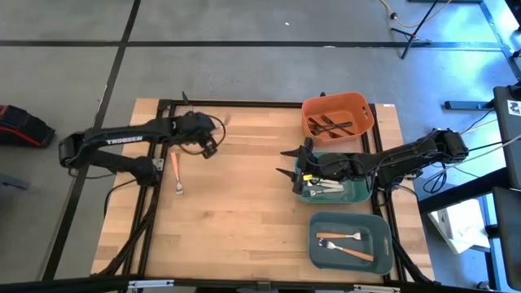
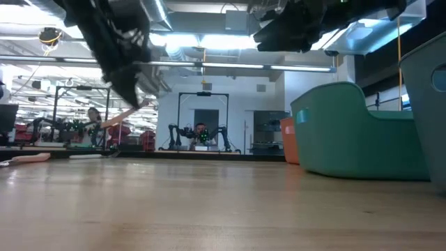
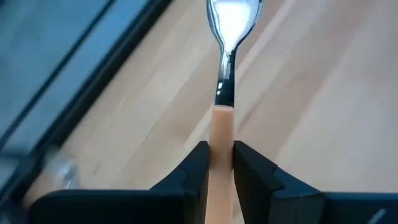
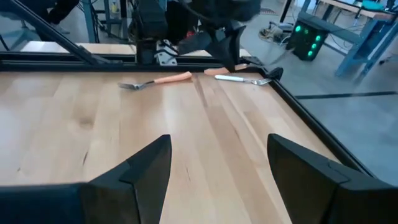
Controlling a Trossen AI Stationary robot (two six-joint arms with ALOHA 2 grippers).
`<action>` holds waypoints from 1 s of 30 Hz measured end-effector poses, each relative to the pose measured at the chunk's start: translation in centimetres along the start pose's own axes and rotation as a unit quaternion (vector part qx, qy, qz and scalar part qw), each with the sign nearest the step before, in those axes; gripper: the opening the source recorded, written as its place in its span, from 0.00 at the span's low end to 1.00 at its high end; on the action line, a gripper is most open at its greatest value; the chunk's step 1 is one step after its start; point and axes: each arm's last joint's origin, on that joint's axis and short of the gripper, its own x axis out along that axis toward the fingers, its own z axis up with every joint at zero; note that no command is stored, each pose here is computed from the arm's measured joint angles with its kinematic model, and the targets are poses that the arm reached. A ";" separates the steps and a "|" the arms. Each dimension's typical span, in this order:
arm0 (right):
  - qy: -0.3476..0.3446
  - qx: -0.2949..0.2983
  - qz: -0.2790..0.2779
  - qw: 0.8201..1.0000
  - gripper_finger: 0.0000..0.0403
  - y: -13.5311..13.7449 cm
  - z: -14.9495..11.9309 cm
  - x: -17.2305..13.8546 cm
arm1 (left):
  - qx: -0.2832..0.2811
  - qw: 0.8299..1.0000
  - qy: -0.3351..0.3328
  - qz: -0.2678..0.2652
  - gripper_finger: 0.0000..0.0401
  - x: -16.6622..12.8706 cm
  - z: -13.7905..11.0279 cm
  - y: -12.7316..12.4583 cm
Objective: Sort silverware by color (type)
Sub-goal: Put the orange fork into the dark blue bin
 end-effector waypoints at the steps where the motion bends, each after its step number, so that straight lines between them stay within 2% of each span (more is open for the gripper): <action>1: 0.001 0.000 -0.001 1.000 0.62 0.0 -0.1 0.1 | 0.008 1.000 -0.024 -0.013 0.14 -0.4 0.3 -0.7; 6: 0.001 0.014 0.003 1.000 0.62 0.0 -0.2 0.4 | 0.063 0.984 -0.143 -0.088 0.14 -2.4 1.5 -4.9; 8: 0.002 0.023 0.021 1.000 0.62 0.2 -0.3 0.5 | 0.091 0.970 -0.192 -0.121 0.14 -3.0 1.6 -6.8; 10: -0.025 0.032 0.036 0.999 0.62 0.4 0.1 0.8 | 0.126 0.955 -0.224 -0.146 0.14 -3.6 1.1 -8.4; 13: -0.058 0.009 0.057 0.997 0.62 0.7 0.5 1.3 | 0.147 0.931 -0.280 -0.181 0.14 -4.4 0.6 -10.2; 21: -0.131 -0.016 0.106 0.986 0.62 2.1 0.3 3.5 | 0.132 0.884 -0.373 -0.249 0.14 -5.3 -1.6 -12.7; 25: -0.155 -0.020 0.105 0.982 0.62 2.8 0.2 5.1 | 0.126 0.871 -0.387 -0.275 0.14 -5.5 -2.9 -13.3; 30: -0.148 -0.019 0.113 0.982 0.62 3.9 0.3 7.6 | 0.125 0.861 -0.400 -0.288 0.14 -5.6 -3.7 -13.8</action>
